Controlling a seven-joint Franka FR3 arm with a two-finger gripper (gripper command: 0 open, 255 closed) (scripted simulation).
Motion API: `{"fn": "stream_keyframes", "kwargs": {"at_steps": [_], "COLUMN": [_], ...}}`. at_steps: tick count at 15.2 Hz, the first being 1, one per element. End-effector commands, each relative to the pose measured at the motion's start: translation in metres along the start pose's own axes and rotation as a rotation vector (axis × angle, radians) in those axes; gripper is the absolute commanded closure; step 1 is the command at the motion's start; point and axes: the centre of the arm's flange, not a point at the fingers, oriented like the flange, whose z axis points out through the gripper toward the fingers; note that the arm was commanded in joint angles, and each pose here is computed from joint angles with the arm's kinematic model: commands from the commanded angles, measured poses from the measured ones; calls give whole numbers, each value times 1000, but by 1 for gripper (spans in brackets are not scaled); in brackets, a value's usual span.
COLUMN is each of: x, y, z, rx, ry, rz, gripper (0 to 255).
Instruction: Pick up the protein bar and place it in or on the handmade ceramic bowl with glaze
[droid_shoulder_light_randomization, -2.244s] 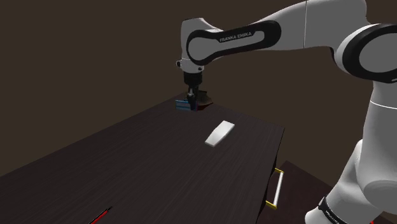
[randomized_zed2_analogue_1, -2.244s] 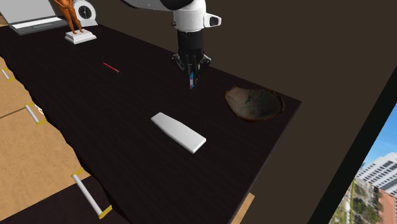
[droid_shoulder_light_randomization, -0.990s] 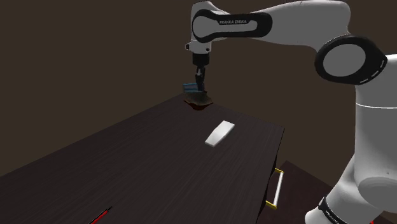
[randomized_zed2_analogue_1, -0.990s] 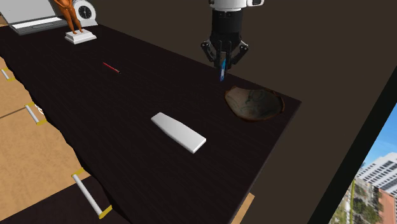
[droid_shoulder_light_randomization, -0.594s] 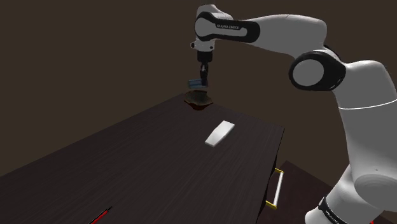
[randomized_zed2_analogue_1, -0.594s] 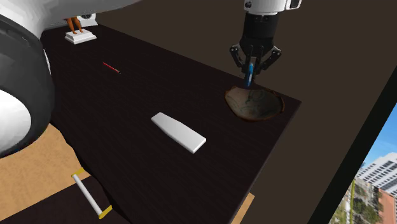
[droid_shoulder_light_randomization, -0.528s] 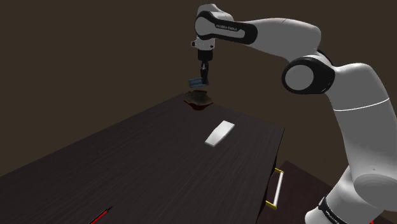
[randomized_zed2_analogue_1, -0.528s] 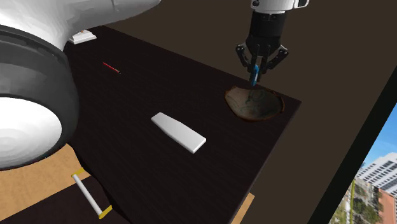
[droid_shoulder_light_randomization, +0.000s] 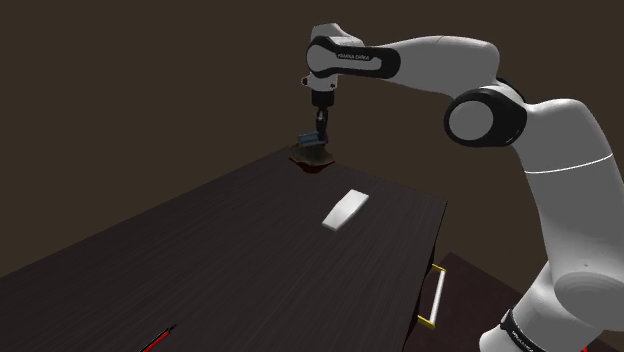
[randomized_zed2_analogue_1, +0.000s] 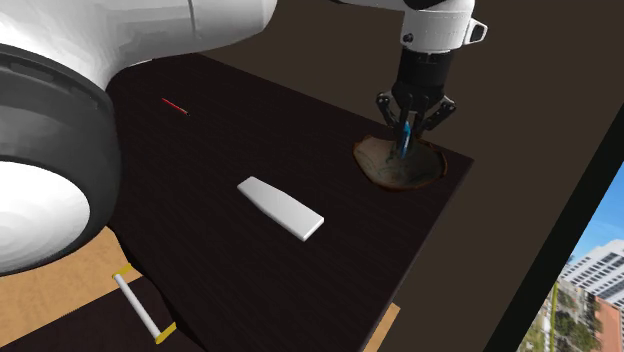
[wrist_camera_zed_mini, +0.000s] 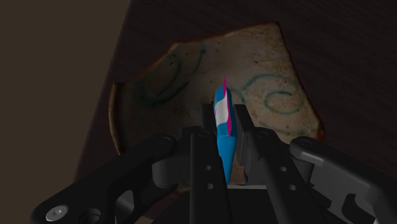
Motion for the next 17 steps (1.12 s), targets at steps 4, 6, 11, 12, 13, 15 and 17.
{"fn": "stream_keyframes", "kwargs": {"at_steps": [4, 6, 11, 12, 13, 15, 17], "x": [2, 2, 2, 2, 2, 2, 2], "y": [0, 0, 0, 0, 0, 0, 0], "z": [27, 36, 36, 36, 36, 36, 36], "rx": [-1, -1, -1, -1, -1, -1, -1], "ry": [1, 1, 1, 1, 1, 1, 1], "rz": [0, 0, 0, 0, 0, 0, 0], "gripper": [255, 255, 255, 255, 255, 0, 0]}}
